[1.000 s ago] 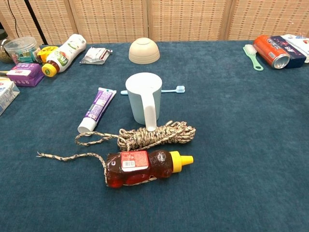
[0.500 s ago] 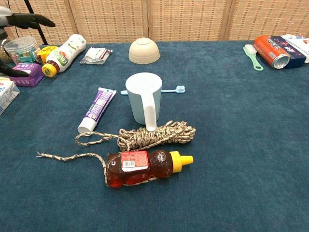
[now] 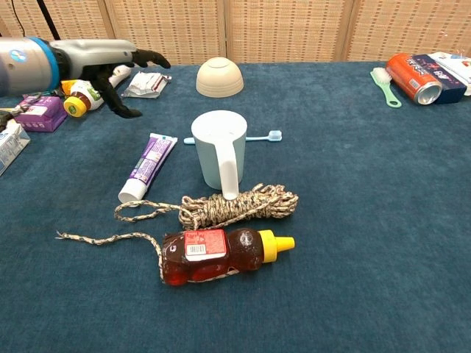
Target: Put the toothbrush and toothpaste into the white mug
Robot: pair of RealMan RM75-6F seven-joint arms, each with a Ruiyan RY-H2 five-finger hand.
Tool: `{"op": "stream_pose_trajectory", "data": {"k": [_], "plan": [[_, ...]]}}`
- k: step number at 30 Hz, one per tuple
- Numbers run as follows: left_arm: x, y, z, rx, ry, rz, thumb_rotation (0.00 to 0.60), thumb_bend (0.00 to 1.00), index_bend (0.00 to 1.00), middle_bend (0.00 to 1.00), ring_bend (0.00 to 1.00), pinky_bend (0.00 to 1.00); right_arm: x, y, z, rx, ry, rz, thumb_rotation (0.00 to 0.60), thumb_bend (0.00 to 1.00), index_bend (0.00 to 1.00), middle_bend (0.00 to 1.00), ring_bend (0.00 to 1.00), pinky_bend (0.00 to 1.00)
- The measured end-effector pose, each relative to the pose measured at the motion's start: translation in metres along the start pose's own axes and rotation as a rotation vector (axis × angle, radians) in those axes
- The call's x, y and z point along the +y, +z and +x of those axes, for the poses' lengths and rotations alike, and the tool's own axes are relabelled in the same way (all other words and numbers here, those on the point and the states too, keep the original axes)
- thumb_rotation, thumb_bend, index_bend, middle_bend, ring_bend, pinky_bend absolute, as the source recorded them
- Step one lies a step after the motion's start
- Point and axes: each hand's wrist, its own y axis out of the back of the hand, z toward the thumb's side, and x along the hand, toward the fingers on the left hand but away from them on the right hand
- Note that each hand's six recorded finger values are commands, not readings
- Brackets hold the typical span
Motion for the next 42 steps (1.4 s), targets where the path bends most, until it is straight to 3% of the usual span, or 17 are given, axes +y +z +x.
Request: {"op": "stream_pose_trajectory", "data": {"k": [9,18,42], "plan": [[-0.035,0.053,0.045,0.011,-0.037,0.009,0.600,0.30,0.21,0.00,0.00,0.00,-0.004,-0.001,-0.002,-0.002,0.018,-0.004,0.600,0.00,0.00,0.00,0.00,0.00],[-0.055,0.074,0.071,0.074,-0.041,0.033,0.600,0.30,0.23,0.00,0.00,0.00,-0.007,-0.002,-0.003,-0.006,0.032,-0.011,0.600,0.00,0.00,0.00,0.00,0.00],[-0.066,0.077,0.089,0.116,-0.033,-0.008,0.600,0.38,0.35,0.00,0.00,0.00,-0.012,-0.001,-0.004,0.001,0.054,-0.029,0.600,0.00,0.00,0.00,0.00,0.00]]}}
